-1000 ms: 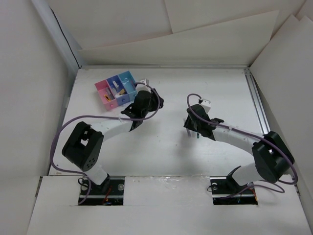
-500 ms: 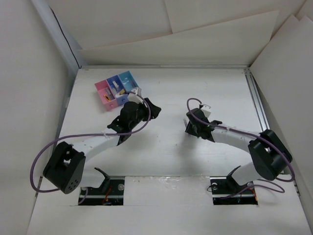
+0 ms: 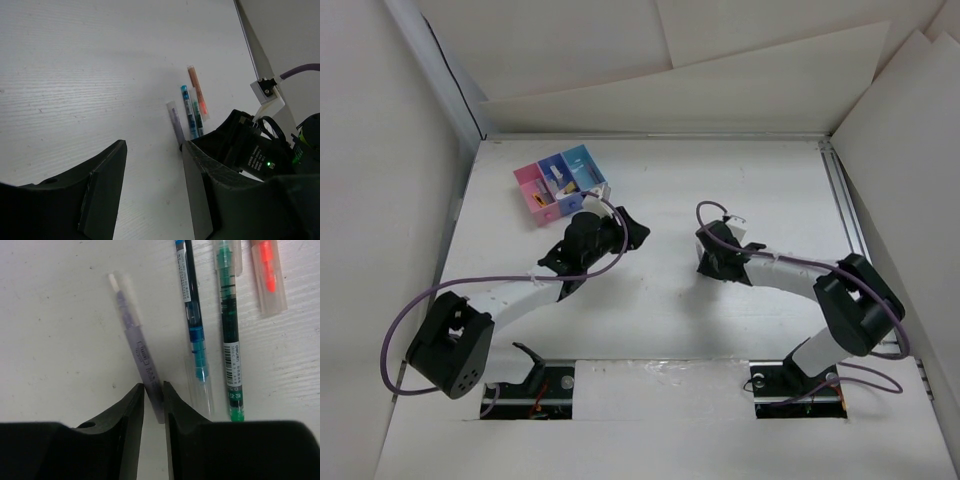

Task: Sort the stationery into containers
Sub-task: Pick up the pen from the center of the board.

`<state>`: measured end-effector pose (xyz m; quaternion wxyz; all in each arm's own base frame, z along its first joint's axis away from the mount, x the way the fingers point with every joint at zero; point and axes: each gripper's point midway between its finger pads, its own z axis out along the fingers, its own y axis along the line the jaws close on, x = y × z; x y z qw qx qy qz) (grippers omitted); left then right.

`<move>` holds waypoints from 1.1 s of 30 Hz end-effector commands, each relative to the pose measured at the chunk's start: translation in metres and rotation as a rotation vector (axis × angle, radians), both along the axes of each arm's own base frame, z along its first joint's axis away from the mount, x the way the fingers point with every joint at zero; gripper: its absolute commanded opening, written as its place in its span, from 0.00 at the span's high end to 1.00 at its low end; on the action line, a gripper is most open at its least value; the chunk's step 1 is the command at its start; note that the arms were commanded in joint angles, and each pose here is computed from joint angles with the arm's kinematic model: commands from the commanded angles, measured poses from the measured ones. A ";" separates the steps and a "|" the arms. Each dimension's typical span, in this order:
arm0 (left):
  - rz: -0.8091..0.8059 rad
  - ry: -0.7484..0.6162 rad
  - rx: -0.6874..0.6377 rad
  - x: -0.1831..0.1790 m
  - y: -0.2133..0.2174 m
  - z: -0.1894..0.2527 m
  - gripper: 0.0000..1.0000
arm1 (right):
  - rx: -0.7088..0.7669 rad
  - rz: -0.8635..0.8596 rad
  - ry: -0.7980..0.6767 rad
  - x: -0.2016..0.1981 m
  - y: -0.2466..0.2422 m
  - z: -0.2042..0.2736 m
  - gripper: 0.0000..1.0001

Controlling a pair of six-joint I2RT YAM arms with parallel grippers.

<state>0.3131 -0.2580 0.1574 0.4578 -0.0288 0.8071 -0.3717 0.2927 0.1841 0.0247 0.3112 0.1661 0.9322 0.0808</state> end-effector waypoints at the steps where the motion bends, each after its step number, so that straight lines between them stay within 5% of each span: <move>1: -0.041 -0.070 -0.037 -0.001 -0.006 0.024 0.55 | 0.026 0.012 0.015 0.000 0.011 -0.003 0.74; 8: -0.051 -0.043 -0.023 -0.002 -0.007 0.018 0.54 | -0.005 0.035 -0.008 -0.004 0.018 -0.004 0.93; 21: -0.137 -0.017 -0.026 -0.004 -0.024 0.011 0.47 | 0.146 0.217 -0.187 -0.008 0.066 0.069 0.96; 33: -0.237 0.013 -0.112 -0.012 -0.032 0.012 0.45 | 0.243 0.317 -0.235 -0.012 0.093 0.091 0.98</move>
